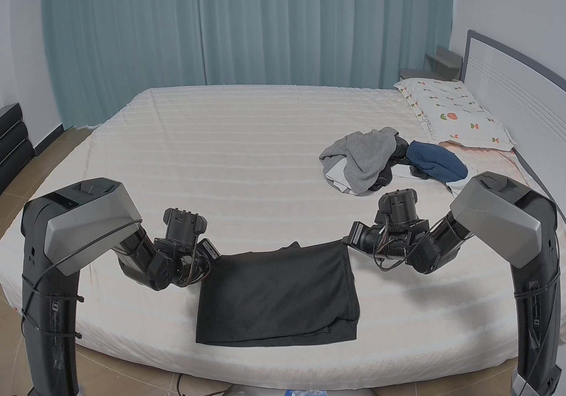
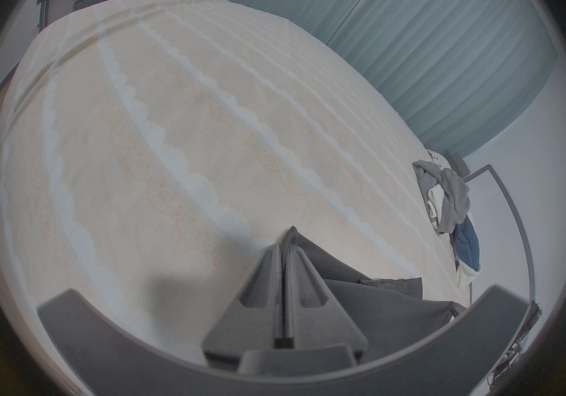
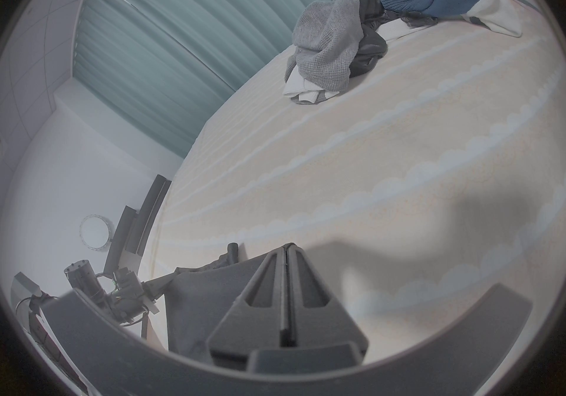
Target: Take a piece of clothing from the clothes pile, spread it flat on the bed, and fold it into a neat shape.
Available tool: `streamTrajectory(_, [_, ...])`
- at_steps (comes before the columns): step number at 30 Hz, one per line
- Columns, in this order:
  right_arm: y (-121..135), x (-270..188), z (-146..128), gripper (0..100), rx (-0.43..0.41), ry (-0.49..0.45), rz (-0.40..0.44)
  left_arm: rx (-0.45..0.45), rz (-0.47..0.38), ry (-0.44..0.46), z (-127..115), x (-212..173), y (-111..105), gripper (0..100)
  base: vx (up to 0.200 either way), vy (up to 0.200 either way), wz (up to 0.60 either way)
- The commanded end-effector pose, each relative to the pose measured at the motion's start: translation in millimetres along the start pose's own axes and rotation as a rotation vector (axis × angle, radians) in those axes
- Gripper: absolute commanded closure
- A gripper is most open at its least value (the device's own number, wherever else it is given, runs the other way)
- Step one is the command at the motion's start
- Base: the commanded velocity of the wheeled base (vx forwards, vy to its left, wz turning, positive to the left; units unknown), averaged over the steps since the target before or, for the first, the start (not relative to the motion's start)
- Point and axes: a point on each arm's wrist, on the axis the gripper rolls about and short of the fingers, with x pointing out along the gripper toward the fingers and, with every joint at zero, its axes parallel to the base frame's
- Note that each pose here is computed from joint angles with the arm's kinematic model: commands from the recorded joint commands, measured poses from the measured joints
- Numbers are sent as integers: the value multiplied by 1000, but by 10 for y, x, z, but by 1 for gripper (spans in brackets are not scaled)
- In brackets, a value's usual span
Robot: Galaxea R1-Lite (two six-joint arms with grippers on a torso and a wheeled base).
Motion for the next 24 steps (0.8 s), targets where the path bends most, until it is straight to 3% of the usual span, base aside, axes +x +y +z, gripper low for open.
streamTrajectory(1, [-62, 101, -41, 100, 3, 1, -18, -3, 1, 2, 0, -1, -2, 100, 0, 0, 0])
streamTrajectory(2, [-61, 105, -50, 100, 2, 3, -18, -3, 1, 2, 0, -1, -2, 100, 0, 0, 0])
streamTrajectory(3, [-57, 110, -55, 0, 1, 2, -15, -4, 3, 2, 4, 0, 3, 0, 0, 0, 0])
streamTrajectory(12, [51, -221, 92, 0, 22, -27, -3, -15, -5, 4, 33, -18, 6, 0, 0, 0, 0])
streamTrajectory(15, [22, -482, 25, 0, 32, 12, -19, -54, -11, 5, 54, -29, 9, 0, 0, 0, 0])
streamTrajectory(17, [-22, -694, -144, 0, 36, 86, -30, -104, -27, 19, 88, -50, 11, 0, 0, 0, 0])
streamTrajectory(19, [-22, -694, -144, 0, 36, 86, -30, -104, -27, 19, 88, -50, 11, 0, 0, 0, 0])
streamTrajectory(20, [-69, -935, -365, 0, 47, 183, -30, -129, -46, 54, 137, -159, 68, 0, 0, 0, 0])
streamTrajectory(24, [-165, -1045, -610, 0, 49, 260, -66, -144, -72, 94, 182, -251, 118, 0, 0, 0, 0])
